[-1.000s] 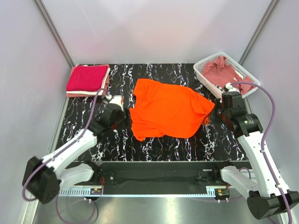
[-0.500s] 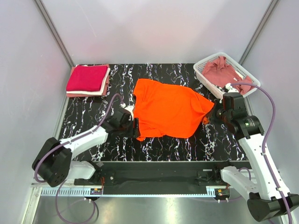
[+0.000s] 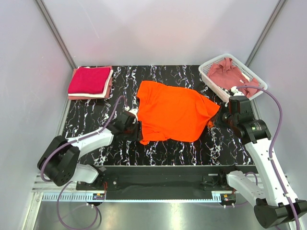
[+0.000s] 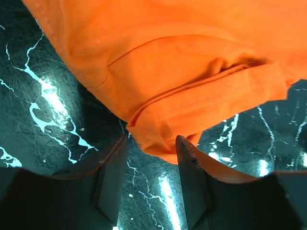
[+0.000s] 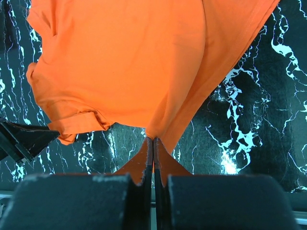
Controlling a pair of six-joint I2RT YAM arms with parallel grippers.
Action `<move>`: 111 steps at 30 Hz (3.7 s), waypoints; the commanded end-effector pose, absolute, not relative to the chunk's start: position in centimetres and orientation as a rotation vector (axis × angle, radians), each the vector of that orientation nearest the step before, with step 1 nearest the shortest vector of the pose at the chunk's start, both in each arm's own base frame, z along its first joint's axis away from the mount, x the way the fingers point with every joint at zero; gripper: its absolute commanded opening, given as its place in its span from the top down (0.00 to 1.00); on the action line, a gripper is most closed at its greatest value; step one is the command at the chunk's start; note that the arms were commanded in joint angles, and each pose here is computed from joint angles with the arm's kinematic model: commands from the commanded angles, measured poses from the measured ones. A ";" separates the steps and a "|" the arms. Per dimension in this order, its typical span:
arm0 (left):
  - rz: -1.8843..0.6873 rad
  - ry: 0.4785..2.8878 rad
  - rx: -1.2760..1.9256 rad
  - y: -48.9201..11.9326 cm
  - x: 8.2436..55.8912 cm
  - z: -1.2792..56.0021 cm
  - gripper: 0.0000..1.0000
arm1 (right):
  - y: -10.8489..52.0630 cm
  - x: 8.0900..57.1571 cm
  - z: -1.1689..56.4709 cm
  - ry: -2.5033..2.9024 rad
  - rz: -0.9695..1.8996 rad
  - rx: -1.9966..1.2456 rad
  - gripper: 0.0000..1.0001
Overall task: Fold and stack the t-shirts
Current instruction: Flatten the tshirt out
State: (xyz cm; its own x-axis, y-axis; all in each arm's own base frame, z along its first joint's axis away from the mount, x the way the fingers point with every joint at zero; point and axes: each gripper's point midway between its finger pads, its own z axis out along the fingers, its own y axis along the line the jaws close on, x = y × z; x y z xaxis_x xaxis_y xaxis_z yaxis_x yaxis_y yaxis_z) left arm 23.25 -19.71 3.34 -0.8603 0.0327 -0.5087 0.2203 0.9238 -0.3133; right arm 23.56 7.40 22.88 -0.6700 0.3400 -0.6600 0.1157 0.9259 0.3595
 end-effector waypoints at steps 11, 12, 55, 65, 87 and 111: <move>-0.478 2.514 0.187 -20.3 25.4 4.1 0.53 | 8.0 24.2 23.5 2.259 0.417 0.314 1.00; -0.475 2.511 0.187 -20.3 25.5 4.2 0.54 | 8.0 24.3 23.4 2.261 0.415 0.314 1.00; -0.174 1.396 0.057 -6.1 22.3 53.4 1.00 | -1.6 20.6 54.5 1.459 0.122 0.434 1.00; -0.242 1.250 0.196 -8.4 21.8 55.5 1.00 | 1.6 23.0 51.0 1.578 0.237 0.359 1.00; 0.086 1.269 -0.008 -4.7 35.6 58.8 1.00 | 3.3 33.2 51.8 1.627 0.121 0.257 1.00; -0.236 0.867 0.052 -2.0 11.9 68.7 1.00 | 1.5 15.2 60.4 1.357 0.348 0.244 1.00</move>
